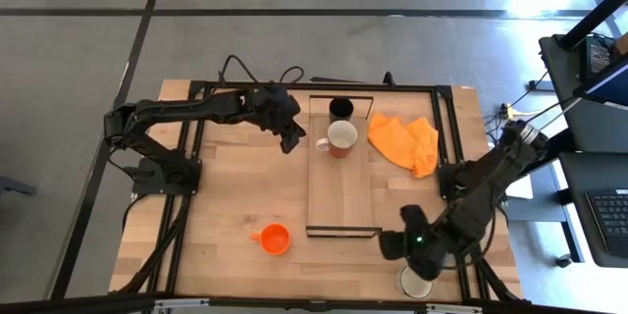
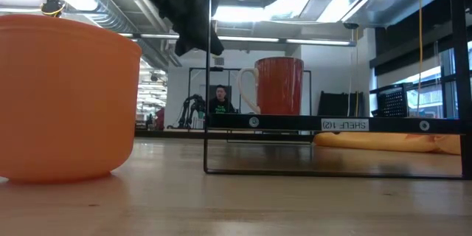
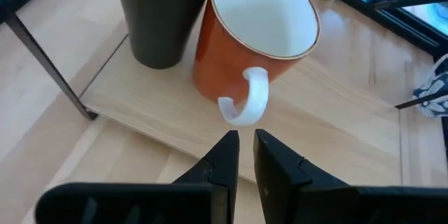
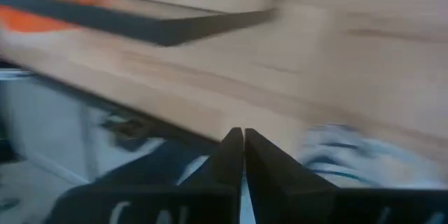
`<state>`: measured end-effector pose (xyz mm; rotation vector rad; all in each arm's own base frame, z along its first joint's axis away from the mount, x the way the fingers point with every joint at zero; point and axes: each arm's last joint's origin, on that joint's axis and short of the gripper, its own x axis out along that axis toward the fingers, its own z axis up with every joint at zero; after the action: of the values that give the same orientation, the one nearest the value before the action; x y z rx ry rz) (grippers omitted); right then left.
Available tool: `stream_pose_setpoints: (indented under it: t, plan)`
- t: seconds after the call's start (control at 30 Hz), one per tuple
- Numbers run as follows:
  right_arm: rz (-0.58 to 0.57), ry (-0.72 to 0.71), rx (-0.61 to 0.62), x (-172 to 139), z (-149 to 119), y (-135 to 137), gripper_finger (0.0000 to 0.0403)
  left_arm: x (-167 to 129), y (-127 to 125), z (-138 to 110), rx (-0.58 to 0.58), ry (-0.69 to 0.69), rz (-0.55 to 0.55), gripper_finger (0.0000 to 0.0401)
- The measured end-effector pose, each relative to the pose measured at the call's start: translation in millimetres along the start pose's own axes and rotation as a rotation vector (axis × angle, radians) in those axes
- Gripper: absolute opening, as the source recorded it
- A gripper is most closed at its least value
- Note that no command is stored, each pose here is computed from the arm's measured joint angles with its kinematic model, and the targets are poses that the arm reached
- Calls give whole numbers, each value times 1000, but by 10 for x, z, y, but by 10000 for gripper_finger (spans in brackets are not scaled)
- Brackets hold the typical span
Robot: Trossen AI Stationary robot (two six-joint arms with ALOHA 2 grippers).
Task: Stack small to large cups/mugs on shelf
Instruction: Put the blue pattern mug align with the red pattern cup on the shelf
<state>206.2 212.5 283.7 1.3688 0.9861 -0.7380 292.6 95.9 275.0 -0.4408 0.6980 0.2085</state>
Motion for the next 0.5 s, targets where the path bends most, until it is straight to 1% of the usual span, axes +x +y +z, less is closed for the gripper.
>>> stream_pose_setpoints:
  t: [0.07,0.23,0.33,0.5]
  plan:
    - [45,7,7,53,-39,52,18,-4,18,5,-6,5,-22,39]
    - [78,4,17,86,-72,78,18,-11,38,10,9,9,-50,39]
    - [174,-102,9,36,-23,107,18,-10,36,10,14,10,-55,39]
    - [370,-342,-44,-145,95,148,18,-10,18,10,15,16,-98,39]
